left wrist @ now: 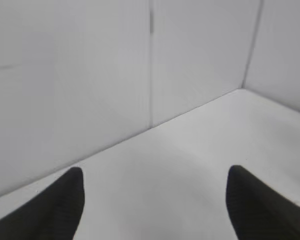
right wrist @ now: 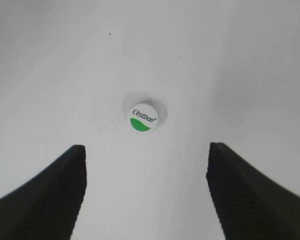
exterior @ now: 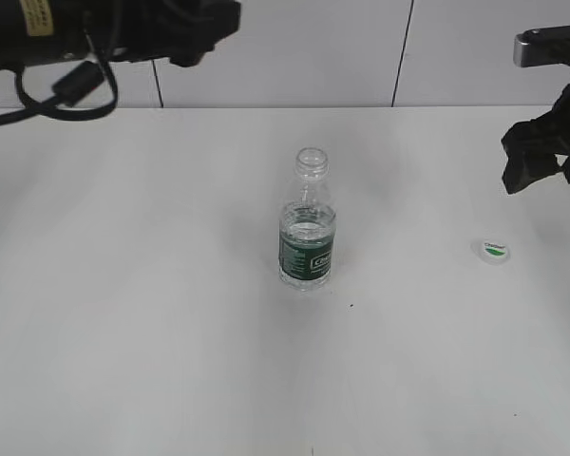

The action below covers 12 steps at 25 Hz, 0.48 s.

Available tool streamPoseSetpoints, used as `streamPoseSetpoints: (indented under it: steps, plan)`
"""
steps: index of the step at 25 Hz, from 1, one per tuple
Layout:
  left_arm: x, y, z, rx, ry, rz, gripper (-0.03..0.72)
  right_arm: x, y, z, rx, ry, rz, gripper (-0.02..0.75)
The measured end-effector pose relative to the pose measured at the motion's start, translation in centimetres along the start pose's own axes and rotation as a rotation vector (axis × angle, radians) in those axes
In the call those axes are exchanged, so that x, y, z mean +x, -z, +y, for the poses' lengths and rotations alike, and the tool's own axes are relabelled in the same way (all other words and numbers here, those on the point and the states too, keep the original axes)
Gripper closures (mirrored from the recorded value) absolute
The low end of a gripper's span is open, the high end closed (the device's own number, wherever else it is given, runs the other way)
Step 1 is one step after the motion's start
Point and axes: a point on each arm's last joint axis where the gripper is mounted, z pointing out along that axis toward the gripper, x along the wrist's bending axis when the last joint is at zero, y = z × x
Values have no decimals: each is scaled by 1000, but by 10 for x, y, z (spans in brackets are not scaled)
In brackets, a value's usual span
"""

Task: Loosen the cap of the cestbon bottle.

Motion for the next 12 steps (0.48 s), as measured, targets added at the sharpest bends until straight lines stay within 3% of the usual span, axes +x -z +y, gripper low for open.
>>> streamPoseSetpoints:
  steps: [3, 7, 12]
  plan:
    - [17, 14, 0, 89, 22, 134, 160, 1, 4, -3, 25, -1, 4, 164]
    - [44, 26, -7, 247, 117, 325, 160, 2, 7, -6, 49, -11, 18, 164]
    - [73, 41, -18, 442, 217, 470, 160, 4, 8, -9, 85, -21, 36, 164]
